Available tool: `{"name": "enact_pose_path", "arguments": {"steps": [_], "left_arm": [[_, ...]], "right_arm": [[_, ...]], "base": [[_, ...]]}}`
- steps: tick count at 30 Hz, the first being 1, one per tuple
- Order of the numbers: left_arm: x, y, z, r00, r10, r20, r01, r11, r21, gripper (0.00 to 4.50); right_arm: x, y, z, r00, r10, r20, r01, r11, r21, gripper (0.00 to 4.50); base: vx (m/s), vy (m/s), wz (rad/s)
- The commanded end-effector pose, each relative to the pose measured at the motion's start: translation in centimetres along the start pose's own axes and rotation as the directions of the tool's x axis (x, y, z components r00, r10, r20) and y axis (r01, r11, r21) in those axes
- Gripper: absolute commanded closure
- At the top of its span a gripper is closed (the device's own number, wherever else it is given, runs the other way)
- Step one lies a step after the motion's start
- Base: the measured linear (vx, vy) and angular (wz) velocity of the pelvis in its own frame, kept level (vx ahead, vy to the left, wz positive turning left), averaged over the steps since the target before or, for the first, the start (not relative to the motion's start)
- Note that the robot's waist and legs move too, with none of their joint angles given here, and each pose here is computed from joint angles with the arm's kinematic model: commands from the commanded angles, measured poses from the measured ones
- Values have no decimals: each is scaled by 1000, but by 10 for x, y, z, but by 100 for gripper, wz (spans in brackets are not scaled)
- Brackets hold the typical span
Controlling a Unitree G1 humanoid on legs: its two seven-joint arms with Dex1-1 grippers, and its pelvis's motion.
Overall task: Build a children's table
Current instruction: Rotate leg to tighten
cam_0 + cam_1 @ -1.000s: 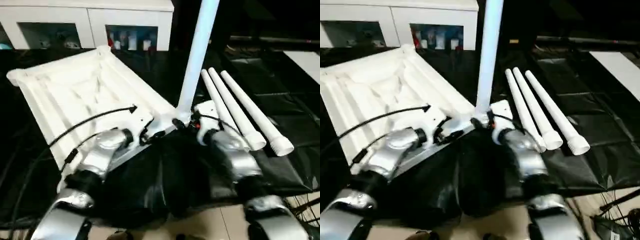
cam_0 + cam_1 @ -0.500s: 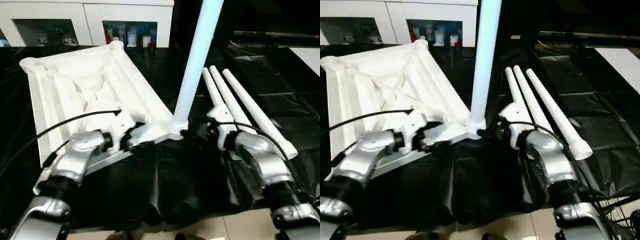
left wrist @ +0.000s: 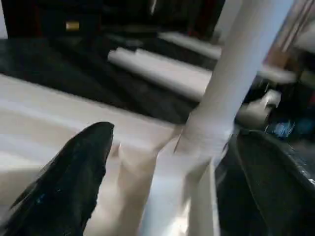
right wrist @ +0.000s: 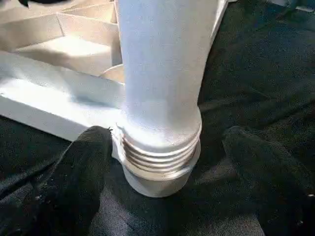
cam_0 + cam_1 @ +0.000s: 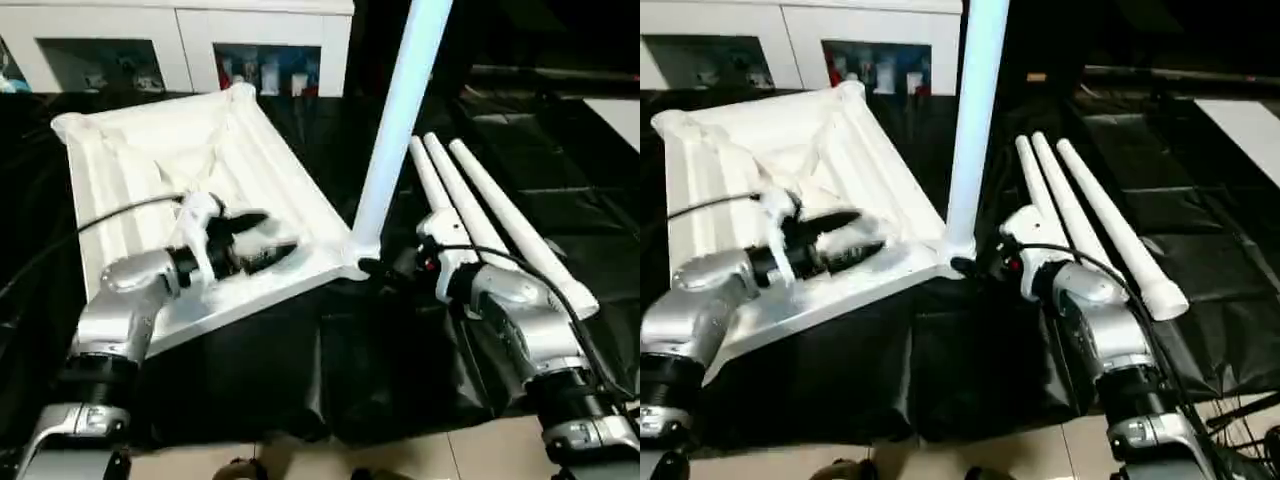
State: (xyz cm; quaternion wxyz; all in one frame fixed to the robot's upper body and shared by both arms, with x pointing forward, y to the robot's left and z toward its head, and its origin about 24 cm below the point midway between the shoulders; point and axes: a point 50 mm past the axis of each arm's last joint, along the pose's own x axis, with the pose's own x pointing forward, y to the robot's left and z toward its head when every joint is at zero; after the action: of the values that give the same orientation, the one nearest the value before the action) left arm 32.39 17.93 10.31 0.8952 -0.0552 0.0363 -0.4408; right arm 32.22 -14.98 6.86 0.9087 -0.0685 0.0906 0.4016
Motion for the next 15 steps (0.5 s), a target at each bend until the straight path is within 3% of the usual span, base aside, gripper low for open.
{"name": "enact_pose_path", "arguments": {"steps": [1,4,7,15], "left_arm": [[4,-5,11,998,-18,53,21,999,-41,6],[7,-24,15,988,-108,106,125,977,-174,6],[10,-38,15,978,-161,136,187,960,-210,6],[17,-61,7,975,-189,113,202,973,-116,6]], "right_arm": [[-5,-1,1,1000,-18,13,17,1000,8,50],[-8,0,1,999,-23,22,23,1000,18,50],[-9,1,1,999,-29,27,28,999,23,50],[-12,3,2,998,-41,39,40,999,37,50]], "base": [[0,0,0],[0,0,0],[0,0,0],[0,0,0]]}}
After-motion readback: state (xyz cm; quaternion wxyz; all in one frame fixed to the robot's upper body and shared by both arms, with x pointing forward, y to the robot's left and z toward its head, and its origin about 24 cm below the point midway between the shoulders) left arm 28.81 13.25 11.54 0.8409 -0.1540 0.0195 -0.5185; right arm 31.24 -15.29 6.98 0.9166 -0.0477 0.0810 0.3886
